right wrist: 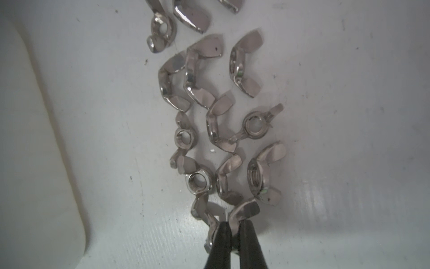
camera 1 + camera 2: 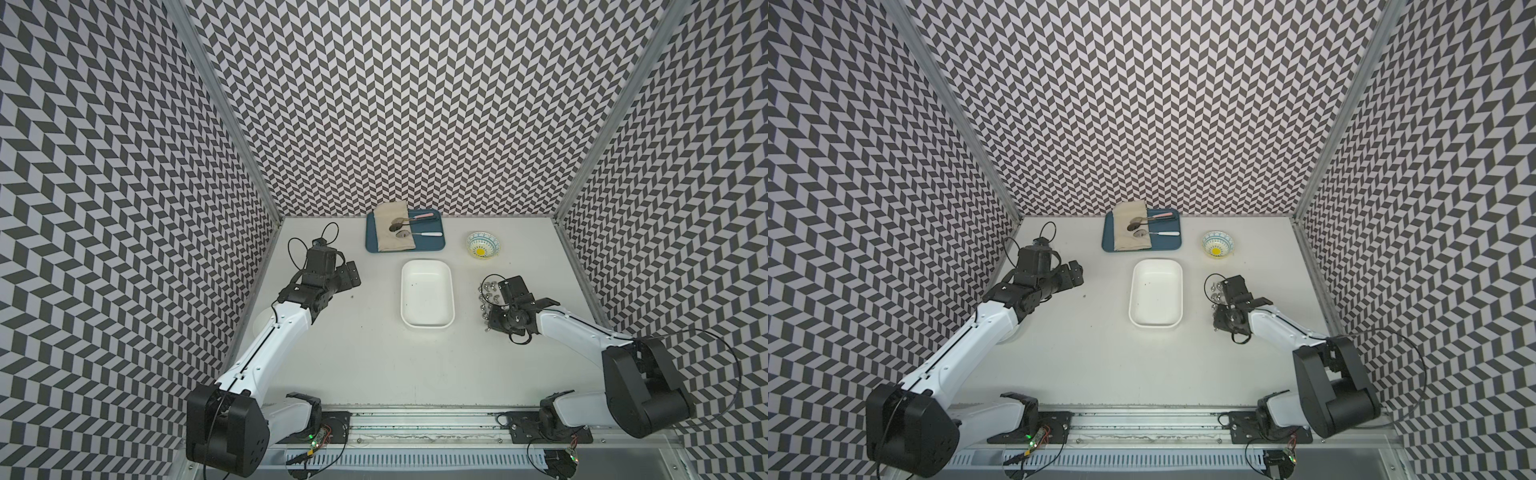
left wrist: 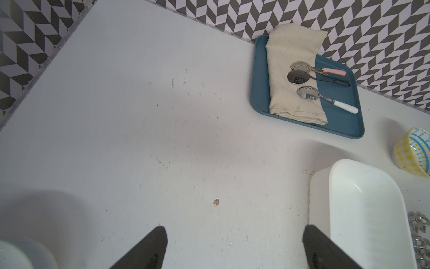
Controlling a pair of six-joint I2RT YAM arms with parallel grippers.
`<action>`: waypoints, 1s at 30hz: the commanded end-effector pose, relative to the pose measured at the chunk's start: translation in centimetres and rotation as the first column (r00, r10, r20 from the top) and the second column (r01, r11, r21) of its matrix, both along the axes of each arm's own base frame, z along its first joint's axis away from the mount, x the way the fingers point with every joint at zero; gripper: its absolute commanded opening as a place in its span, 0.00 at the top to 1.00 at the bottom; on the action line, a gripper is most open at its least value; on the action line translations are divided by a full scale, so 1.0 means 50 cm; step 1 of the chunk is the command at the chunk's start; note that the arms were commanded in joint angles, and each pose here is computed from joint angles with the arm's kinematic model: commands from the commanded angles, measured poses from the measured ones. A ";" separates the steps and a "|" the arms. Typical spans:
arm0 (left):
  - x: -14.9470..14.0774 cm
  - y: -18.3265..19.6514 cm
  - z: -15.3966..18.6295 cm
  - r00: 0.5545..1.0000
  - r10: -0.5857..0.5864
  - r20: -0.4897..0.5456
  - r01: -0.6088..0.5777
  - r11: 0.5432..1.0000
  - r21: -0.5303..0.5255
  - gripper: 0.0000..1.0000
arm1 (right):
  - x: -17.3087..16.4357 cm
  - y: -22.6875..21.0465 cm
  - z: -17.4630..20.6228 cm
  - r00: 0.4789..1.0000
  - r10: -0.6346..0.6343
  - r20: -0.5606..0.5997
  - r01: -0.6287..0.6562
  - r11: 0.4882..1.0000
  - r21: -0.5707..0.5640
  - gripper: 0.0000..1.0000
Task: Take out the wing nut from the storage box
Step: Place the wing nut at the center of the board.
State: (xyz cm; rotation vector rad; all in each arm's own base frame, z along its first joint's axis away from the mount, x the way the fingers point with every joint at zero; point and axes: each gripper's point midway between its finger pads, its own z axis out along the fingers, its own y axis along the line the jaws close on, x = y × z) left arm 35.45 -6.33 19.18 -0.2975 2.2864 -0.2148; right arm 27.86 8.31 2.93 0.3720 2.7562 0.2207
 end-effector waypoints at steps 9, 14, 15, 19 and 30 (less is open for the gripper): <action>0.009 -0.003 0.030 0.999 -0.003 0.040 0.003 1.000 -0.006 0.05 | 0.002 0.008 -0.007 1.000 0.010 0.004 -0.010 1.000 0.025 0.85; 0.011 -0.005 0.031 0.999 -0.005 0.041 0.005 1.000 -0.008 0.05 | 0.008 0.007 0.010 1.000 0.006 0.018 -0.006 1.000 0.023 0.76; 0.012 -0.005 0.032 0.999 -0.005 0.042 0.006 1.000 -0.008 0.05 | 0.012 0.007 0.019 1.000 0.003 0.027 -0.004 1.000 0.024 0.75; 0.014 -0.003 0.037 0.999 -0.002 0.047 0.002 1.000 -0.005 0.05 | 0.039 0.010 0.077 0.996 0.004 0.087 -0.006 1.000 0.025 0.63; 0.024 0.012 0.063 0.996 0.034 0.077 -0.035 0.999 0.017 0.05 | 0.154 -0.023 0.266 0.951 -0.020 0.308 0.045 0.996 -0.074 0.00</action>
